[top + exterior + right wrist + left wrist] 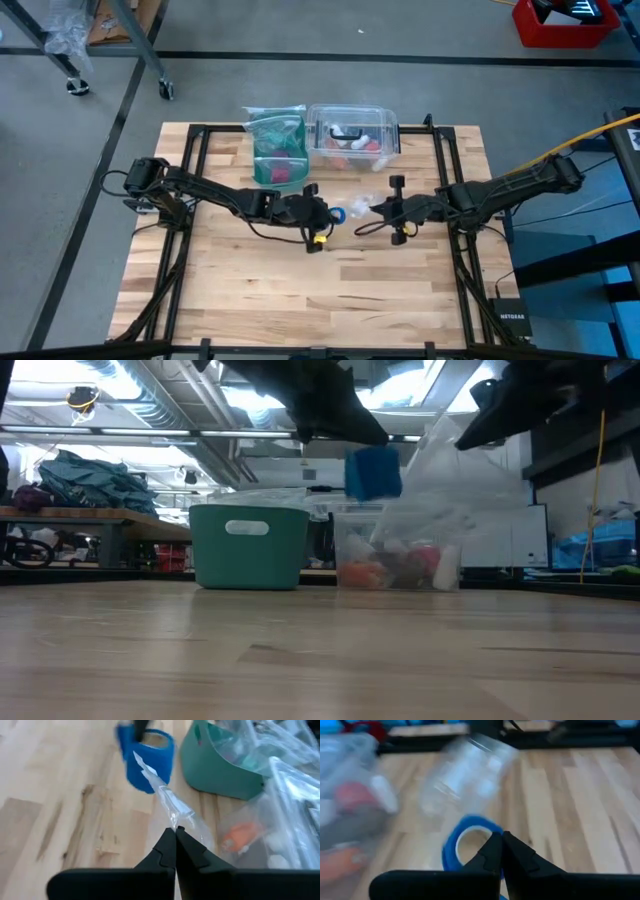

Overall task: Roll bandage
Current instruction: Put the blue bandage into the transparent zip bag

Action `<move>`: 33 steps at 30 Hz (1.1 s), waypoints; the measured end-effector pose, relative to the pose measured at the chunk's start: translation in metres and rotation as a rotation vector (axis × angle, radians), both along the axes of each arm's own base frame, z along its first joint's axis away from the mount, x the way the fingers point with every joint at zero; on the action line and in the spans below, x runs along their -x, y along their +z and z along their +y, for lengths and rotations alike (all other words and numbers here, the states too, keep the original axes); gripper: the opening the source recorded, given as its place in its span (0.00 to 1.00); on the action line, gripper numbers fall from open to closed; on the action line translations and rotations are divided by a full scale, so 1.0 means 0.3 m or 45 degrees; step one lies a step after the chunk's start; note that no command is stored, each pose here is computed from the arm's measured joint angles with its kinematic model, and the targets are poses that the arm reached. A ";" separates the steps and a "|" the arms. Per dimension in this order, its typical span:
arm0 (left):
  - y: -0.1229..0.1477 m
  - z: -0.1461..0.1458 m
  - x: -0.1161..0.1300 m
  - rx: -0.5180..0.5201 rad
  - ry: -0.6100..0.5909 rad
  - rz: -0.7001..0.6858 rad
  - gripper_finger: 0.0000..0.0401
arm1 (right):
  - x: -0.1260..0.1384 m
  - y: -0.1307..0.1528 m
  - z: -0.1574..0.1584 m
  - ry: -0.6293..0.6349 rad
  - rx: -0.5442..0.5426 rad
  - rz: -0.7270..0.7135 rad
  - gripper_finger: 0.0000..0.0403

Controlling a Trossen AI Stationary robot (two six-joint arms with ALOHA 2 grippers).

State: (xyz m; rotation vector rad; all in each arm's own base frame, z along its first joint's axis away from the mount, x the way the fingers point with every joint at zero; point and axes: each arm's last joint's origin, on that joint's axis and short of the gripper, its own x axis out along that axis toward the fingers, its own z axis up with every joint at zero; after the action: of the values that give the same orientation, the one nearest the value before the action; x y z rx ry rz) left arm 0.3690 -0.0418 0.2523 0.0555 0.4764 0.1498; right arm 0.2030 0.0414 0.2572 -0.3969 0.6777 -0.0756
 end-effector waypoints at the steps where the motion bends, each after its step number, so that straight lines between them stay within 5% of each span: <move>1: 0.002 0.002 -0.001 -0.009 0.018 -0.010 0.00 | 0.000 -0.001 0.001 0.009 -0.007 0.004 0.00; 20: 0.015 -0.007 0.035 0.019 0.026 0.070 0.01 | -0.001 -0.001 0.003 0.034 -0.027 0.007 0.04; 33: 0.024 -0.023 0.032 0.044 0.018 0.028 0.38 | -0.036 0.051 0.013 0.044 -0.087 -0.241 0.01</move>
State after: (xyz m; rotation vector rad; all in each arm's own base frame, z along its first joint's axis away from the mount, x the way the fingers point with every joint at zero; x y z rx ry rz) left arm 0.3593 -0.0488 0.2595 0.0198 0.5014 0.1552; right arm 0.2137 0.0452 0.2726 -0.3306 0.4854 -0.0564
